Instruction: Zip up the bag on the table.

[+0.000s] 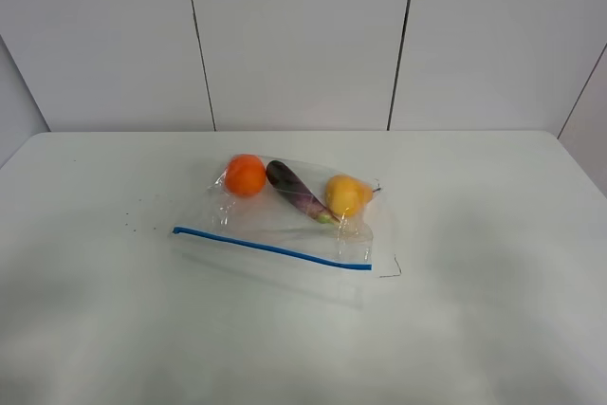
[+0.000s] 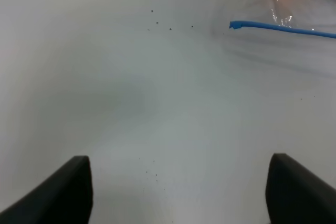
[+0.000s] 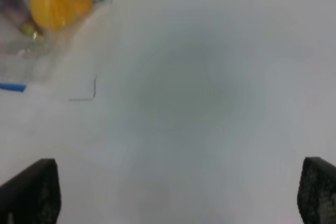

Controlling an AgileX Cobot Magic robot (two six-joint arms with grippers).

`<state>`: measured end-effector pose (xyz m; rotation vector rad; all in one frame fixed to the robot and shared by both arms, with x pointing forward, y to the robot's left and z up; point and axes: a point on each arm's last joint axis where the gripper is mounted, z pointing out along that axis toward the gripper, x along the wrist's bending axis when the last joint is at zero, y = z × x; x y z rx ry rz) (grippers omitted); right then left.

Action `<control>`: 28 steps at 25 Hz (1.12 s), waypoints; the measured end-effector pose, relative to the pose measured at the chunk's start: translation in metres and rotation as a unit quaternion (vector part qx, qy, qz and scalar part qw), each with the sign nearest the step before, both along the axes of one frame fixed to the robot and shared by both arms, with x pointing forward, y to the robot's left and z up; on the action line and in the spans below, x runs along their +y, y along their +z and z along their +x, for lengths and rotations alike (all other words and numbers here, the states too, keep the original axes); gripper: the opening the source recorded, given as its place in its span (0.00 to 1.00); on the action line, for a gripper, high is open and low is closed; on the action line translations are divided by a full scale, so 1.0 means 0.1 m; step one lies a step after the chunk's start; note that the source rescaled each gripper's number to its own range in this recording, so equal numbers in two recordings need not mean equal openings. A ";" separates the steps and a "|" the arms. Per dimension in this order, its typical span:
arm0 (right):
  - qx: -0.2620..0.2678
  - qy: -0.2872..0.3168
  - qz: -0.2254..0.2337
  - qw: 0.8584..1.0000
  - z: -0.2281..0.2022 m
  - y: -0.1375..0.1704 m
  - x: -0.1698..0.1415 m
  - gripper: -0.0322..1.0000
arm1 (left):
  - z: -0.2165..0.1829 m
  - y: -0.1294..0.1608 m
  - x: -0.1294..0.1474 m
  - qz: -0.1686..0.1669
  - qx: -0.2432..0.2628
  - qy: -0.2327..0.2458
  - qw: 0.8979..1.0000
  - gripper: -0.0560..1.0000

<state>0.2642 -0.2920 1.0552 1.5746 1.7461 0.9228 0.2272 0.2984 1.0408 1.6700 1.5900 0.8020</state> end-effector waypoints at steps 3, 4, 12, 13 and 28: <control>-0.019 0.000 0.002 1.000 -0.06 0.01 0.00 1.00 | 0.00 0.00 0.00 0.000 0.000 0.000 1.000 0.97; -0.021 0.000 0.002 1.000 -0.06 0.01 0.00 1.00 | 0.00 0.00 0.00 0.000 0.000 0.000 1.000 0.97; -0.022 -0.004 0.003 1.000 -0.06 0.01 0.00 1.00 | 0.00 0.00 0.00 0.000 0.000 0.000 1.000 0.97; -0.022 -0.004 0.003 1.000 -0.06 0.01 0.00 1.00 | 0.00 0.00 0.00 0.000 0.000 0.000 1.000 0.97; -0.097 -0.003 0.009 0.995 -0.30 0.02 -0.01 1.00 | 0.00 0.00 0.00 0.000 0.000 0.000 1.000 0.97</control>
